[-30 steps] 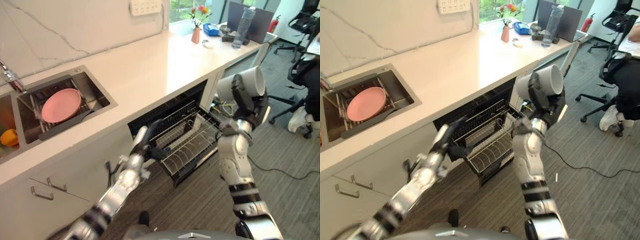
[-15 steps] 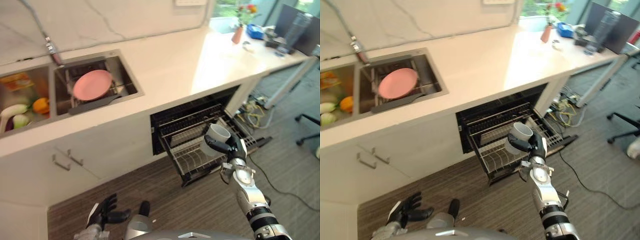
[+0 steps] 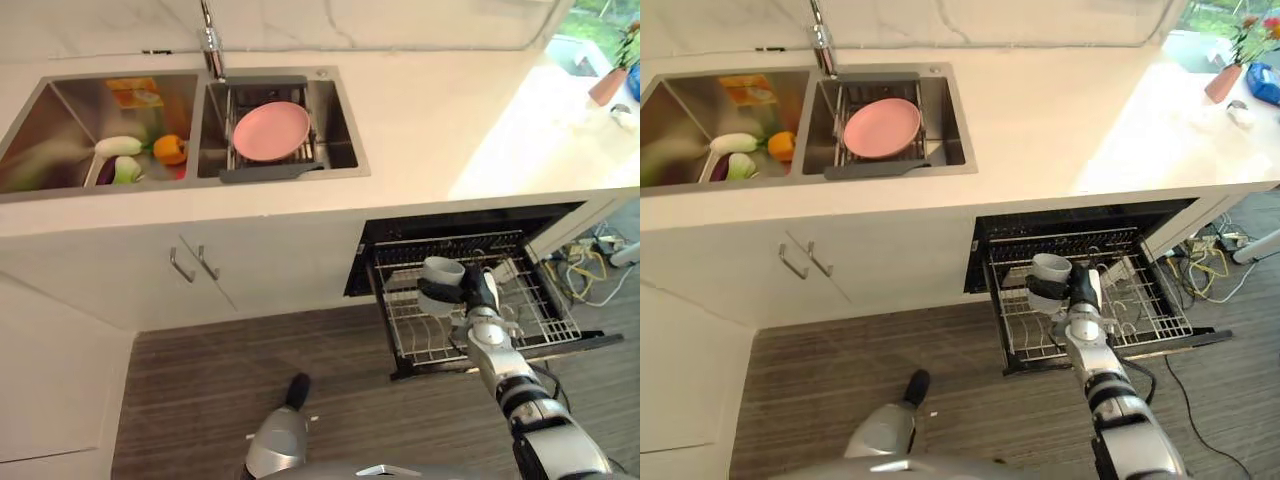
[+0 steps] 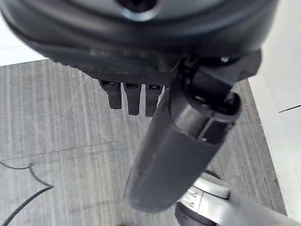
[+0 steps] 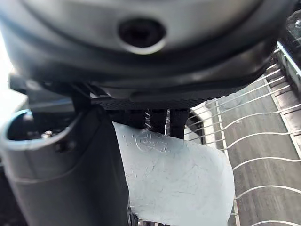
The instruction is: Place the dishes in the dishwasher.
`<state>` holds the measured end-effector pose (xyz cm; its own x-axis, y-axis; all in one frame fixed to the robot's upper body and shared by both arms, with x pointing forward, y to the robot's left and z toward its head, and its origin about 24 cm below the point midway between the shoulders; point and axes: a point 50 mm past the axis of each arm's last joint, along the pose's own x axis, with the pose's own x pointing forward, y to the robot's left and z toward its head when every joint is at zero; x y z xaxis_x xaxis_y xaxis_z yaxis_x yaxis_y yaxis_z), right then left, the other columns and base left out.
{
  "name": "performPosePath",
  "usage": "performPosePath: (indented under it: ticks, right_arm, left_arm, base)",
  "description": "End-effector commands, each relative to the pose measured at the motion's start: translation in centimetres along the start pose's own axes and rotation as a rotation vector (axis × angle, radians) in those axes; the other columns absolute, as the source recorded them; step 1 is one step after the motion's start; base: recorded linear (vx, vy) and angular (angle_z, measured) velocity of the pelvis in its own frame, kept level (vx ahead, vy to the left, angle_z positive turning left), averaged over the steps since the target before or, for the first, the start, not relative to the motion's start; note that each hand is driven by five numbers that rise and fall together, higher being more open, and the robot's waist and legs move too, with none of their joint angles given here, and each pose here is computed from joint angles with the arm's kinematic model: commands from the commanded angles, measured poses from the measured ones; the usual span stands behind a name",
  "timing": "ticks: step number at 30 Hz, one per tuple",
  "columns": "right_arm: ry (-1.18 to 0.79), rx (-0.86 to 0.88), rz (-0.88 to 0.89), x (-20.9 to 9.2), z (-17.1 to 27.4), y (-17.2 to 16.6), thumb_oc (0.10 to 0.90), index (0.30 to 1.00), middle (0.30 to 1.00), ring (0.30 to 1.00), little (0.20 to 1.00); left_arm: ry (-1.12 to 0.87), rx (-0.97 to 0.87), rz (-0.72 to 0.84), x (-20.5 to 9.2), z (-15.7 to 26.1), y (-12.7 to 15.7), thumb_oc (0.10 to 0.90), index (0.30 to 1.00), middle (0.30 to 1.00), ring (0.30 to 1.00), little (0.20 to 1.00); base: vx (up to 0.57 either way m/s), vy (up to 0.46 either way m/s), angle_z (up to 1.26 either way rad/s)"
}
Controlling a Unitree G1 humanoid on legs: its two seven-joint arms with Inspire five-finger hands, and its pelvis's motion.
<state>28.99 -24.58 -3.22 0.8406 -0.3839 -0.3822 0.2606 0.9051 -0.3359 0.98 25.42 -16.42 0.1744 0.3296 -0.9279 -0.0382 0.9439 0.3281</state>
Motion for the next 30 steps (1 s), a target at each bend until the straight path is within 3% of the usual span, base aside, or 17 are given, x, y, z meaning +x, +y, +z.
performPosePath:
  ticks: [1,9,10,11,12,22,25,30]
  right_arm:
    - [-0.199,-0.084,-0.104,1.2,4.9,-3.3,0.400,0.300,0.300,0.300,0.300]
    - [-0.099,-0.119,-0.145,1.8,3.6,-3.0,0.400,0.300,0.300,0.300,0.300]
    - [-0.069,-0.114,-0.124,1.6,2.9,-2.1,0.544,0.516,0.516,0.516,0.516]
    - [-0.069,-0.114,-0.124,1.6,2.9,-2.1,0.544,0.516,0.516,0.516,0.516]
    - [-0.068,-0.129,-0.113,1.6,2.9,-1.8,0.800,0.900,0.900,0.900,0.900]
    - [-0.282,-0.278,-0.061,1.0,6.5,-0.3,0.800,0.900,0.900,0.900,0.900]
    - [-0.292,-0.256,-0.061,0.8,6.5,-0.4,0.800,0.900,0.900,0.900,0.900]
    - [-0.360,-0.235,-0.022,-2.0,4.3,-1.7,0.800,0.900,0.900,0.900,0.900]
  left_arm:
    - [-0.025,0.048,0.001,-0.1,0.1,-0.1,0.800,0.900,0.900,0.900,0.900]
    - [-0.031,0.051,-0.007,0.0,0.6,-0.9,0.800,0.900,0.900,0.900,0.900]
    - [-0.021,0.042,-0.004,0.0,0.5,-1.2,0.800,0.900,0.900,0.900,0.900]
    - [-0.021,0.042,-0.004,0.0,0.5,-1.2,0.800,0.900,0.900,0.900,0.900]
    - [-0.020,0.042,-0.003,0.0,0.5,-1.3,0.800,0.900,0.900,0.900,0.900]
    - [-0.013,-0.007,0.021,0.0,0.6,-1.4,0.800,0.900,0.900,0.900,0.900]
    - [-0.010,-0.018,0.022,0.0,0.5,-1.3,0.800,0.900,0.900,0.900,0.900]
    - [0.013,-0.096,-0.001,-0.1,0.1,-1.7,0.800,0.900,0.900,0.900,0.900]
  base:
    - [-0.05,0.047,0.36]
    - [-0.02,0.025,0.18]
    - [-0.02,0.022,0.03]
    - [-0.02,0.028,0.05]
    - [0.00,0.000,0.00]
    - [0.01,0.010,-0.14]
    - [0.03,0.013,-0.39]
    - [0.05,-0.026,-0.60]
